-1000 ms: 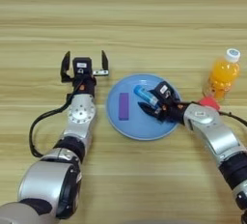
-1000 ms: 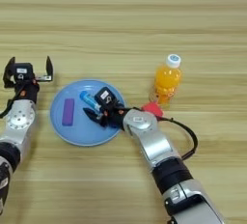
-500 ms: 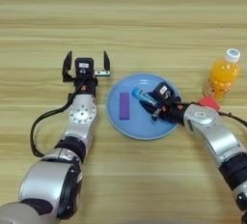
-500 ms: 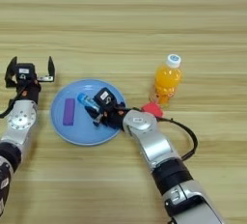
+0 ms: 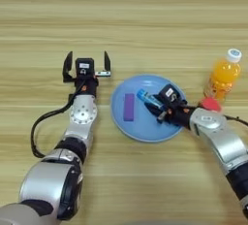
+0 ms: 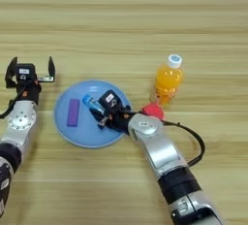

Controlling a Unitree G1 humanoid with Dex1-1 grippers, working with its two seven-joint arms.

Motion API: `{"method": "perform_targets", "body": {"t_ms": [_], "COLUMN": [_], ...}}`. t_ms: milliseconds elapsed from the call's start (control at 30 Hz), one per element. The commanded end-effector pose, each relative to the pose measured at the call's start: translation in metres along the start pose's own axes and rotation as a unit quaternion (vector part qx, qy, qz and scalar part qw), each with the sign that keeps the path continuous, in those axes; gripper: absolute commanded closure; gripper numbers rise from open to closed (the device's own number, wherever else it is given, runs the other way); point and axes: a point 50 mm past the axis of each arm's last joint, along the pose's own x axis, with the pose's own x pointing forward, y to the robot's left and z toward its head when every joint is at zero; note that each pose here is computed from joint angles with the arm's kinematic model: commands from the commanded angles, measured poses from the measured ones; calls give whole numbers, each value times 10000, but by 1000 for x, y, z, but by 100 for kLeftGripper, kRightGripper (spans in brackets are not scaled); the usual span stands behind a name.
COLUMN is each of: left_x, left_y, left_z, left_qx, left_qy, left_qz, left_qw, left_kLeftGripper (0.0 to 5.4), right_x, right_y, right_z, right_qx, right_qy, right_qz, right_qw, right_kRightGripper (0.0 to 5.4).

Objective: Move the objects on the table

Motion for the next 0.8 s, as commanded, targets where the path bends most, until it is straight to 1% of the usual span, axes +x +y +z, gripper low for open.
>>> {"method": "perform_targets", "body": {"t_ms": [33, 300, 467, 633, 800], "left_x": [4, 4, 4, 4, 4], "left_y": [-2, -2, -2, -3, -3], "left_z": [3, 3, 3, 3, 4], "left_qx": [19, 22, 22, 24, 24], "left_qy": [-20, -18, -17, -14, -18], "left_qz": [5, 3, 3, 1, 3], "left_qw": [10000, 10000, 10000, 10000, 10000], "left_kLeftGripper": [0, 0, 0, 0, 0], "right_x": [-11, -28, -41, -55, -71], "right_y": [0, 1, 2, 1, -4], "right_z": [10, 22, 26, 24, 17], "right_qx": [-4, 15, 44, 117, 187], "right_qy": [-152, -393, -503, -537, -471], "right_qz": [-86, -221, -295, -441, -700], "right_qw": [9998, 9990, 9983, 9975, 9963], "right_kRightGripper": [398, 398, 398, 398, 398]}}
